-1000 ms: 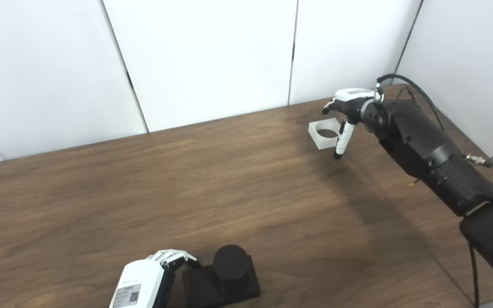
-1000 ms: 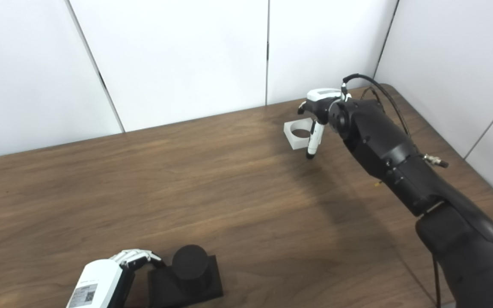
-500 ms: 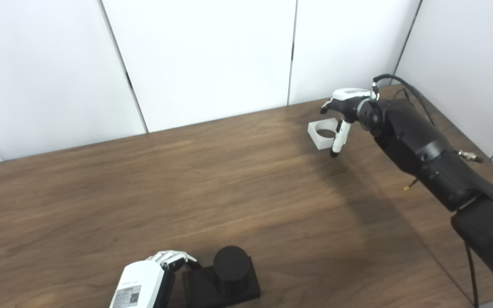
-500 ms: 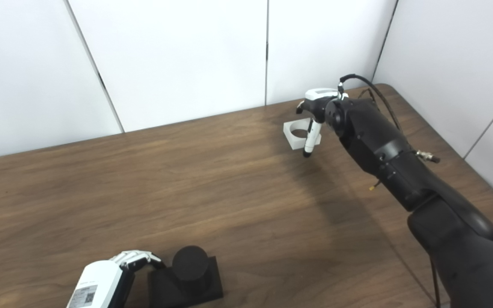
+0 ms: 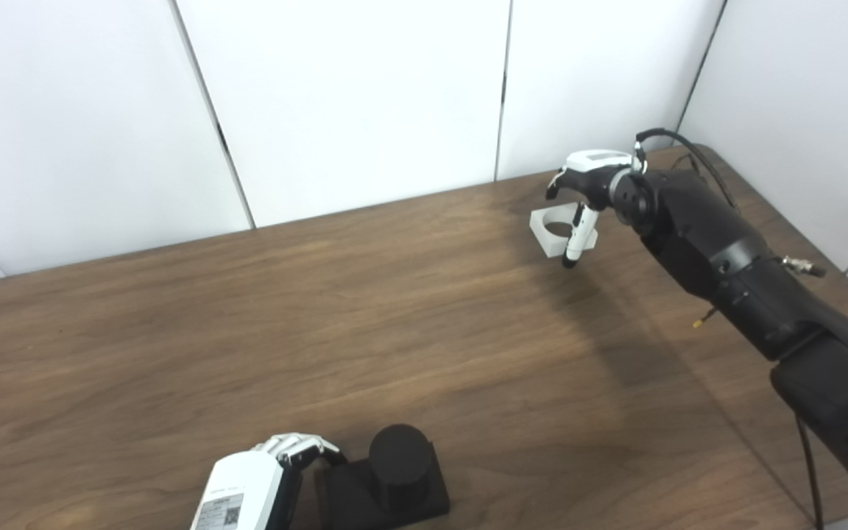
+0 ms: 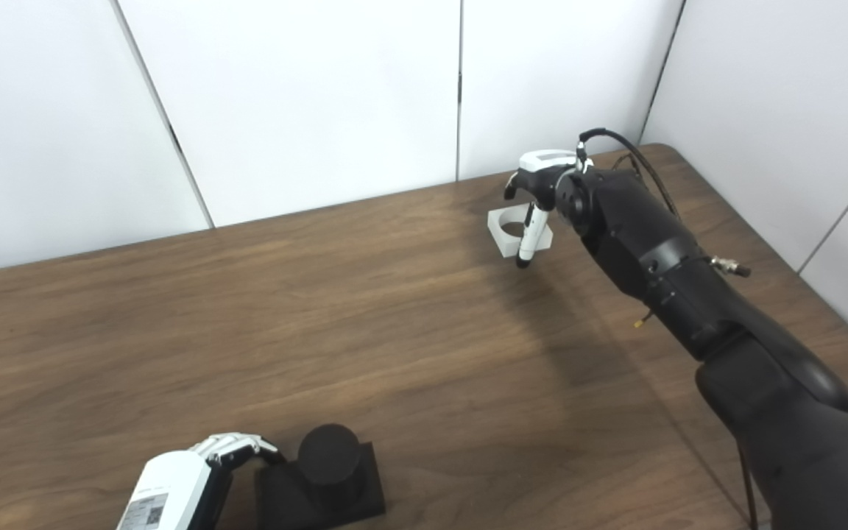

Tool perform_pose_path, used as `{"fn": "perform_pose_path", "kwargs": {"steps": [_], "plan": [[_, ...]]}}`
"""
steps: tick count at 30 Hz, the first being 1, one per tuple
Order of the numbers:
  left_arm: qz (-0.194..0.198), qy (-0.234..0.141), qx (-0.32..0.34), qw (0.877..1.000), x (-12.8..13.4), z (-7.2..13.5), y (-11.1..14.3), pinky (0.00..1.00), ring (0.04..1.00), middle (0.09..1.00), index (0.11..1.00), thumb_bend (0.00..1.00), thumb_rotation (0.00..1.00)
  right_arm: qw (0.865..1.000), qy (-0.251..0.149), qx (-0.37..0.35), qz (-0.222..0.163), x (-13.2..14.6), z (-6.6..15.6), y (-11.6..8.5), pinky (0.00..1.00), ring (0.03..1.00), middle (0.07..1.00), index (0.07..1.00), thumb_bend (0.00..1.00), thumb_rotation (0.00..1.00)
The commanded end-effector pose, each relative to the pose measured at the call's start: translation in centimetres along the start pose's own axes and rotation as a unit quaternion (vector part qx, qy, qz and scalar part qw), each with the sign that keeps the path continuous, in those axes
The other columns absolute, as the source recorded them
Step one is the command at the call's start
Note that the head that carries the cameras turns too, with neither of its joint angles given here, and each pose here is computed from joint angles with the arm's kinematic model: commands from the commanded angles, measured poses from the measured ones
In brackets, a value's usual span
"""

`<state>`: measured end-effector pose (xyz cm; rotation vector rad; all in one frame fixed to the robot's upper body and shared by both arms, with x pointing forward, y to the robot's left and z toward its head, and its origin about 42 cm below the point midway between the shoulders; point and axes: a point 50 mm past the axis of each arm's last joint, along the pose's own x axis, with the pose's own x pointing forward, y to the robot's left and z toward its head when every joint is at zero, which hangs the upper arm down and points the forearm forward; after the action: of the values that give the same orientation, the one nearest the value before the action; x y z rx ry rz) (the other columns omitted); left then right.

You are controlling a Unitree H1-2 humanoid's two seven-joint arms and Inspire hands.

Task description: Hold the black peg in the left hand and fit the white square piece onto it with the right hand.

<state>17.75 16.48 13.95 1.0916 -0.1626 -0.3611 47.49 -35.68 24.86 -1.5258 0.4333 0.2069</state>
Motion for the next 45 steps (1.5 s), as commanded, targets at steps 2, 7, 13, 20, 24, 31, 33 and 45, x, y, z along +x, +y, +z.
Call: {"fn": "perform_pose_path", "kwargs": {"steps": [2,7,13,20,24,31,33,45], "plan": [[-0.030,0.008,-0.006,1.000,-0.9,0.1,-0.7,0.69,0.765,0.713,0.483,0.52,0.04,0.998,-0.011,-0.010,-0.057,-0.5,0.4,-4.0,1.00,1.000,0.999,0.800,0.96,0.21],[-0.030,0.008,-0.005,0.999,-1.0,0.1,-0.7,0.68,0.764,0.712,0.483,0.52,0.04,0.998,-0.009,-0.013,-0.057,-0.5,0.3,-3.8,1.00,1.000,0.980,0.762,0.95,0.19],[-0.030,0.008,-0.007,0.999,-1.0,0.3,-0.6,0.68,0.765,0.715,0.484,0.52,0.04,0.998,-0.017,-0.014,-0.057,-0.3,0.1,-3.4,1.00,1.000,0.944,0.704,0.93,0.16],[-0.028,0.010,-0.006,1.000,-1.1,0.3,-0.5,0.68,0.761,0.711,0.484,0.52,0.04,0.998,-0.021,-0.018,-0.053,-0.1,-0.1,-2.9,0.97,1.000,0.928,0.671,0.91,0.17],[-0.028,0.009,-0.008,1.000,-1.0,0.4,-0.5,0.68,0.762,0.714,0.484,0.52,0.04,0.998,-0.021,-0.016,-0.050,-0.1,-0.2,-2.8,0.96,1.000,0.923,0.667,0.90,0.17],[-0.030,0.010,-0.009,0.999,-1.0,0.5,-0.4,0.68,0.762,0.714,0.484,0.52,0.04,0.998,-0.026,-0.007,-0.054,-0.3,-0.3,-2.4,0.94,0.990,0.901,0.625,0.87,0.14],[-0.029,0.010,-0.009,0.999,-1.1,0.5,-0.4,0.68,0.763,0.715,0.484,0.52,0.04,0.998,-0.030,-0.007,-0.059,-0.3,-0.3,-2.2,0.94,0.980,0.891,0.610,0.85,0.13],[-0.026,0.010,-0.008,1.000,-1.0,0.6,-0.2,0.67,0.758,0.713,0.484,0.52,0.04,0.994,-0.059,-0.003,-0.093,-0.3,-0.6,-1.4,0.83,0.885,0.807,0.485,0.52,0.13]]}}
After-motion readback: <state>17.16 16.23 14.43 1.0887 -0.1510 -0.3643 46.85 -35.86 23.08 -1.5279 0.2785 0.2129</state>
